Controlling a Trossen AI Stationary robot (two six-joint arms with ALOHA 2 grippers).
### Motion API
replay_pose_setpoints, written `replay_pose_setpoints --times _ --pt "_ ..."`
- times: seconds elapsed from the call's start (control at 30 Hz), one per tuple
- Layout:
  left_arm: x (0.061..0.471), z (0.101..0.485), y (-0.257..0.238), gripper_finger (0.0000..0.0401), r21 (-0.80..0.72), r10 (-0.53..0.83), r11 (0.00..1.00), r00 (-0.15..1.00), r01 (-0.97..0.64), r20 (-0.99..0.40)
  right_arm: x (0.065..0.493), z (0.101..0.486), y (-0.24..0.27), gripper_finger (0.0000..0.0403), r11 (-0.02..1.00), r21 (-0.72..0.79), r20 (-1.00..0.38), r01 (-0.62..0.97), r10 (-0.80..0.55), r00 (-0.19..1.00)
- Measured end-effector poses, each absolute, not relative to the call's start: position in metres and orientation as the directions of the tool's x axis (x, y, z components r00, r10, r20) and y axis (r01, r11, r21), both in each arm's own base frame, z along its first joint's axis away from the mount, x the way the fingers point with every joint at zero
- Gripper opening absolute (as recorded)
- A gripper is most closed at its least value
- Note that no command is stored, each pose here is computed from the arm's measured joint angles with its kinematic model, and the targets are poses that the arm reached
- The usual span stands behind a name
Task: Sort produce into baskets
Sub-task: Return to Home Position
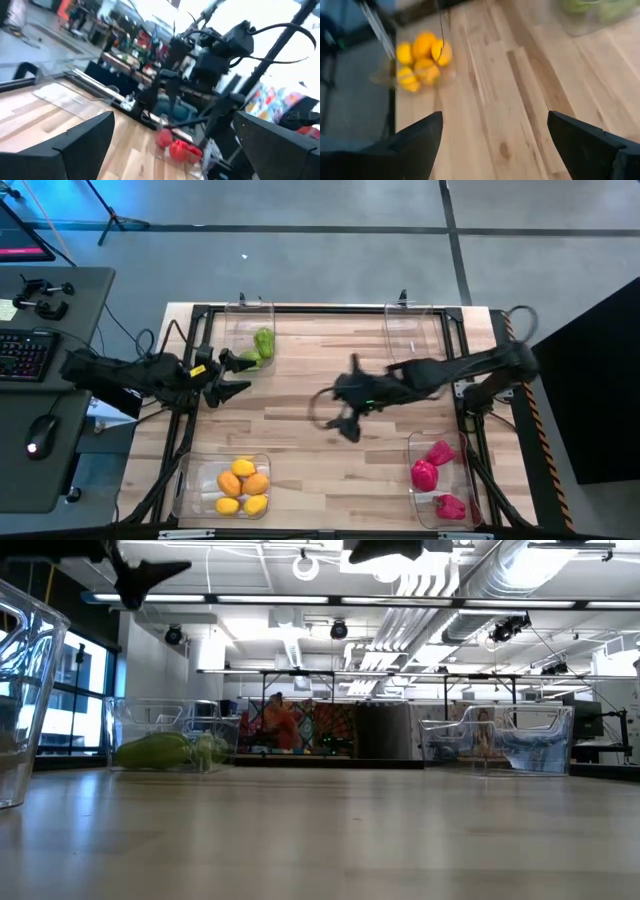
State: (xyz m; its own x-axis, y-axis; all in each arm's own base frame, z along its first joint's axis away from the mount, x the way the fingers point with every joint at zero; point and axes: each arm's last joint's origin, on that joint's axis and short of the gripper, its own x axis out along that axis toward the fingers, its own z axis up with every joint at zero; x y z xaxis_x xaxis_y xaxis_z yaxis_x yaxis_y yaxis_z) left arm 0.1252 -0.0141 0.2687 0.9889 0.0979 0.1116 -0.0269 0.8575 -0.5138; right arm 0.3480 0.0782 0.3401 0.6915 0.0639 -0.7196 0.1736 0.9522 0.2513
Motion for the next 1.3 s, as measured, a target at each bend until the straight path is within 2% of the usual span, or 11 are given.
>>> replay_pose_setpoints --times 0.2,0.3,0.5,0.7,0.83,0.97,1.07,1.3 --pt "0.112 0.230 -0.010 0.0395 -0.559 0.168 0.827 0.977 -0.066 0.133 0.294 0.336 0.071 0.0349 0.869 0.458 -0.526 0.185 0.098 0.845" --pt "0.108 0.213 -0.009 0.0395 -0.587 0.172 0.807 0.977 -0.066 0.127 0.273 0.335 0.067 0.0349 0.843 0.501 -0.443 0.194 0.057 0.895" --pt "0.104 0.183 -0.008 0.0395 -0.635 0.171 0.770 0.980 -0.066 0.105 0.245 0.323 0.060 0.0349 0.793 0.552 -0.452 0.256 0.027 0.891" --pt "0.102 0.172 -0.008 0.0395 -0.635 0.170 0.765 0.985 -0.107 0.039 0.237 0.304 0.070 0.0349 0.729 0.649 -0.410 0.219 0.092 0.907" --pt "0.102 0.172 -0.008 0.0395 -0.637 0.176 0.763 0.984 -0.110 0.041 0.238 0.285 0.075 0.0349 0.654 0.756 -0.156 0.023 0.146 0.977" --pt "0.102 0.170 -0.008 0.0395 -0.624 0.176 0.771 0.984 -0.129 0.013 0.227 0.261 0.062 0.0349 0.585 0.785 0.120 -0.205 0.181 0.976" --pt "0.102 0.169 -0.008 0.0395 -0.598 0.177 0.789 0.984 -0.139 0.005 0.213 0.243 0.041 0.0349 0.607 0.748 0.211 -0.268 0.166 0.963" --pt "0.102 0.169 -0.008 0.0395 -0.580 0.177 0.802 0.984 -0.143 0.002 0.178 0.199 -0.007 0.0349 0.697 0.686 0.179 -0.206 0.112 0.977"
